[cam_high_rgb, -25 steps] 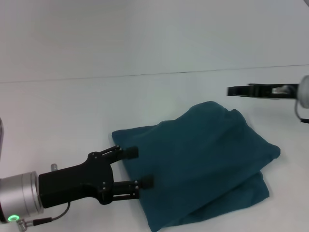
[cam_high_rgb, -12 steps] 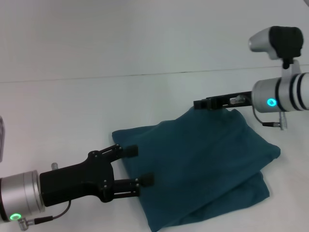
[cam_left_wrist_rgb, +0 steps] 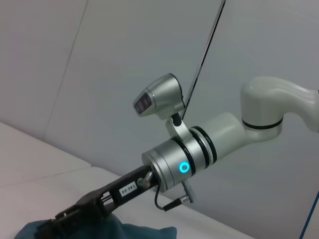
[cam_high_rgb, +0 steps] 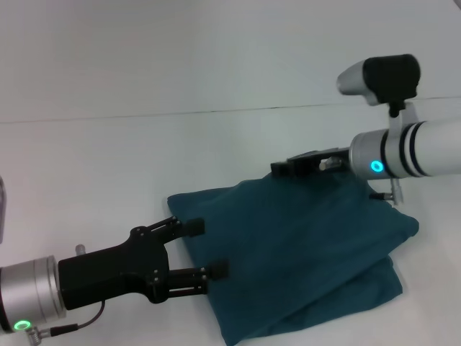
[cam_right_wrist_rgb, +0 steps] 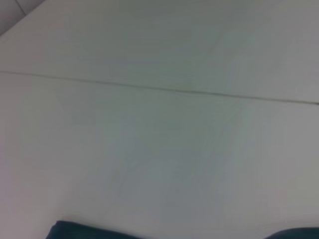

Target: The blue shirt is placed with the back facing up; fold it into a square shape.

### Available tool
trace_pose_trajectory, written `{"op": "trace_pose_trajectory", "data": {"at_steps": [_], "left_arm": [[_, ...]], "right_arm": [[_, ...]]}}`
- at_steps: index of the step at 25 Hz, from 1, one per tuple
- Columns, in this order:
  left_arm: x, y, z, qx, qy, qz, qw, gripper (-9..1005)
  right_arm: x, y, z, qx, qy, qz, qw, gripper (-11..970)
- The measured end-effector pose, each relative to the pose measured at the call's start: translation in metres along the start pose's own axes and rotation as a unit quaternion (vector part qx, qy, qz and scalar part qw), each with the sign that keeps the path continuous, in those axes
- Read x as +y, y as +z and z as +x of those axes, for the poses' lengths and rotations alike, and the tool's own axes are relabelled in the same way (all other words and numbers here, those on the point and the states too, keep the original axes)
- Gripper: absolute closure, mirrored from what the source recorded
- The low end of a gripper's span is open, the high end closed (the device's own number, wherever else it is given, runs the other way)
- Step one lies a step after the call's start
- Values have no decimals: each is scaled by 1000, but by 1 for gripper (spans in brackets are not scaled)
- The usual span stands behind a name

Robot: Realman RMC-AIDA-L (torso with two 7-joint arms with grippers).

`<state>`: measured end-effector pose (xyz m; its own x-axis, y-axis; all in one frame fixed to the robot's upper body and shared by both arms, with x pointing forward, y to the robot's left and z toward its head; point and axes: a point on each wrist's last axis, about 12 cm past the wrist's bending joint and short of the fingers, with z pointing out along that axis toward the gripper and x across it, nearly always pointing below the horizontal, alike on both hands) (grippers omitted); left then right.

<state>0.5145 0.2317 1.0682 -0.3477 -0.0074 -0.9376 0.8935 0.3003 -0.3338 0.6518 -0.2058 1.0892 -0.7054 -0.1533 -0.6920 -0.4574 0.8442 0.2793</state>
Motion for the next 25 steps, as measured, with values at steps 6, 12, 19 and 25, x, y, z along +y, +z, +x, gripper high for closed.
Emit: {"op": "trace_pose_trajectory", "data": {"at_steps": [6,12,19,25], "left_arm": [[1,-2,0,-1,-1,-3,1000,60],[1,-3,0,-2,0,-5,1000,60],[2,-3,1,-1,0,-10,1000,60],[2,-4,1,-1,0,-13,1000,60]], "right_arm": [[2,3,2,4,2,0,1000,554],[4,3,-1,4,-4,-5,1000,640],[7,4,-5,-1,-7,-11,1000,877],[3,-1,-4,-23,6,-19,1000,960]]}}
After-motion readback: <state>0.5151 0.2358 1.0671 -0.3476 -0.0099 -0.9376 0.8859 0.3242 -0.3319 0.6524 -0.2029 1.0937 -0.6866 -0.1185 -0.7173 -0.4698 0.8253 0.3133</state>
